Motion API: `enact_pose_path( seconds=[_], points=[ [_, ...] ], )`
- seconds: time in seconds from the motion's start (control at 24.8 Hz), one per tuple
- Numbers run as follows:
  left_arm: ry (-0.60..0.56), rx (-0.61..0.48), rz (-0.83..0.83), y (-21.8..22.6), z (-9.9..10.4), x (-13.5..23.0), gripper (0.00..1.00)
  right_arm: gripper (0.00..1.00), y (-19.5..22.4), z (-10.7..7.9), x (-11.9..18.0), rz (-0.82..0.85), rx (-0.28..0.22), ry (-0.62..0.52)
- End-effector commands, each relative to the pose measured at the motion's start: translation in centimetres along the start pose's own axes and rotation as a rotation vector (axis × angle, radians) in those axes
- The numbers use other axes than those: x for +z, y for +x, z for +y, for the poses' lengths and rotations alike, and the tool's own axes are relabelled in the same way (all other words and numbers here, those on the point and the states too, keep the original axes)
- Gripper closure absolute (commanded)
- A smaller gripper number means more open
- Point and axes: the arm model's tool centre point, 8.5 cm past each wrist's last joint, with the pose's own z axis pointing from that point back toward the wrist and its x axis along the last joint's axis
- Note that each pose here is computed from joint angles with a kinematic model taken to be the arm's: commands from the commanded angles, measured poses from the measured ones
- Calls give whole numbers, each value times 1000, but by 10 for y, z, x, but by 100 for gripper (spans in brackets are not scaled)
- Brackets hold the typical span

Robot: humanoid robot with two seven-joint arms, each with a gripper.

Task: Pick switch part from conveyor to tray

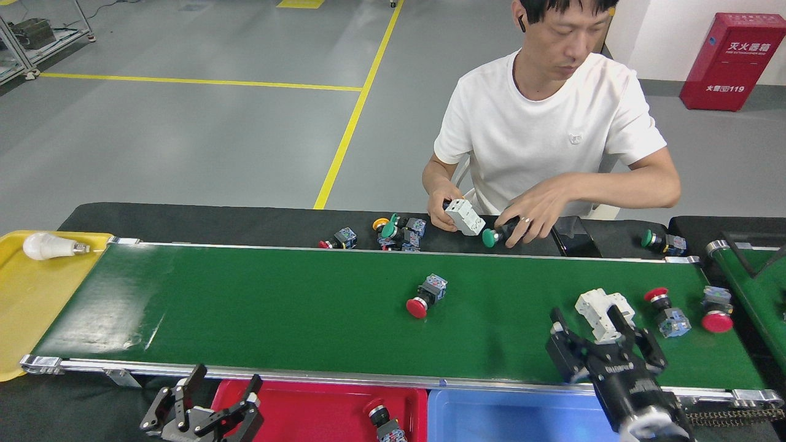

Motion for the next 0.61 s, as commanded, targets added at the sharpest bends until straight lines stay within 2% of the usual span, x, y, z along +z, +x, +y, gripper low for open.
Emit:
enact_pose_path(
  seconds=[0.0,0.2,0.32,0.4,0.57],
  points=[
    [6,-51,-32,9,6,-18,0,2,-2,-9,2,0,10,-42],
    [-78,-72,-85,40,-8,-77,0,2,4,-9,-4,-22,3,-55],
    [-114,-74,-87,50,-14,-111,0,2,26,-10,-33,-42,-12,-46],
    [-142,-74,-84,52,-19,-127,0,2,39,-4,-55,-32,10,-16],
    [-156,-89,-59,41,-15,-151,0,2,62,3,-91,-40,33,27]
  ],
)
